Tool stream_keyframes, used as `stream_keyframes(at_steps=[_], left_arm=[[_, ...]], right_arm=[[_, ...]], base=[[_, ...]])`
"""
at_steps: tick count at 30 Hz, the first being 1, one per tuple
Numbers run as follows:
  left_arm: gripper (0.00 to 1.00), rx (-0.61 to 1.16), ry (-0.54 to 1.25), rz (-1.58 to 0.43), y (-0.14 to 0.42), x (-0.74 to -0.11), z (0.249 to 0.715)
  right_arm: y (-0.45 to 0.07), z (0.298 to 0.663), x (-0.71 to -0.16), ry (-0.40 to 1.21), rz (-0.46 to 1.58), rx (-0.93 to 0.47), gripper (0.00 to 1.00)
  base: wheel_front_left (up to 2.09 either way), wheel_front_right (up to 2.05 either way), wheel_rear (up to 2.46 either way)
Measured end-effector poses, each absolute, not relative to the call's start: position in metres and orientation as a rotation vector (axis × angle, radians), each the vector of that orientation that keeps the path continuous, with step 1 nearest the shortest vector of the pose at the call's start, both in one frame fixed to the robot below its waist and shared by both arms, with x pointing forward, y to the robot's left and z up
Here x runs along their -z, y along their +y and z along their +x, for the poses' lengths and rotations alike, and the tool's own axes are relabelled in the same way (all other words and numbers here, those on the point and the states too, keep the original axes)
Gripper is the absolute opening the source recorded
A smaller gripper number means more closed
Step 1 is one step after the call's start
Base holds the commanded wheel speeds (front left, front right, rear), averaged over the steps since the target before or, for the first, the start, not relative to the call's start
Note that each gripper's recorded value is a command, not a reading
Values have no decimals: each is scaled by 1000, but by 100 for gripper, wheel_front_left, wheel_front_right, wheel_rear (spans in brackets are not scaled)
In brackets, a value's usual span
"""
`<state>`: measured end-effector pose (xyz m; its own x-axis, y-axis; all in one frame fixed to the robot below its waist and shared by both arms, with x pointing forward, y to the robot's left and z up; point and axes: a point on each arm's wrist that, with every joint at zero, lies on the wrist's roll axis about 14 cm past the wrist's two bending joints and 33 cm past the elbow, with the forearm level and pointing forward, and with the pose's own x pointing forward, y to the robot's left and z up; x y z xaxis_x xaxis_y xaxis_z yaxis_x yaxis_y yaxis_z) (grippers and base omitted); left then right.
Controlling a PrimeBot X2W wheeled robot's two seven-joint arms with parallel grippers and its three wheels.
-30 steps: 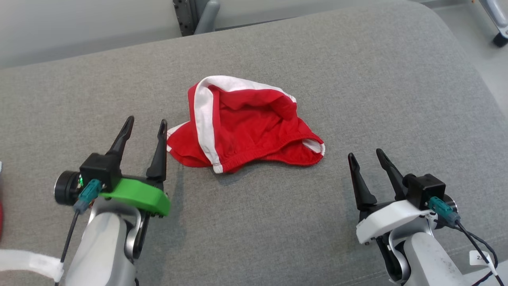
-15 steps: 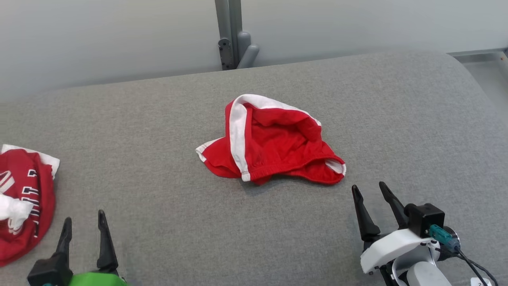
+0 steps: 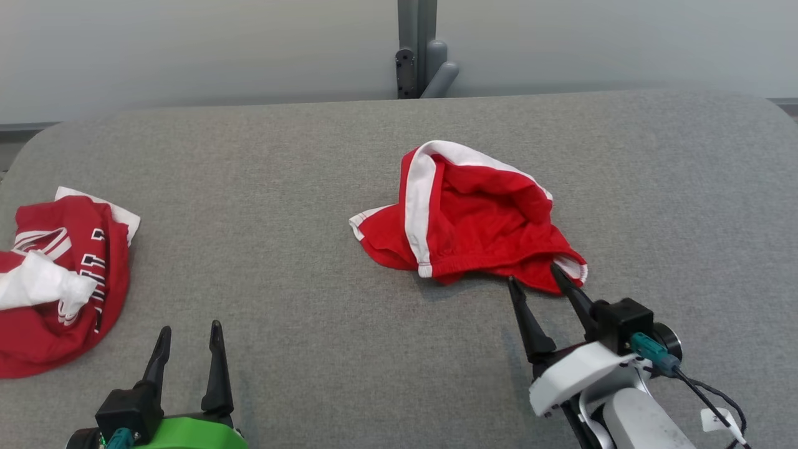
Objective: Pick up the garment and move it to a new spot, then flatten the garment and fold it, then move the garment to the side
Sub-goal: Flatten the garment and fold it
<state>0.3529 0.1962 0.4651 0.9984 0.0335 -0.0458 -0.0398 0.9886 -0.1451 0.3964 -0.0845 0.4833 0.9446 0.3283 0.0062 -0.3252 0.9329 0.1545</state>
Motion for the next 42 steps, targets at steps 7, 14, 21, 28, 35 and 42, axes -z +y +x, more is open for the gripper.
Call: stream_keyframes(at_steps=[7,14,21,28,35,42], left_arm=[[100,-51,54,-162,200,-462,350],[100,-102,89,-172,212,-451,338],[100,-140,117,-169,222,-443,333],[100,-122,124,-179,217,-441,343],[100,-52,117,-185,196,-445,345],[100,-45,106,-195,193,-449,335]], right_arm=[[-9,412,-500,-17,109,-570,100],[16,426,-462,88,-4,-650,100],[22,440,-437,147,-70,-671,67],[32,447,-435,143,-52,-693,0],[54,487,-541,-159,-57,-726,0],[135,458,-622,-406,-153,-1015,0]], base=[[0,0,0],[0,0,0],[0,0,0],[0,0,0],[0,0,0],[0,0,0]])
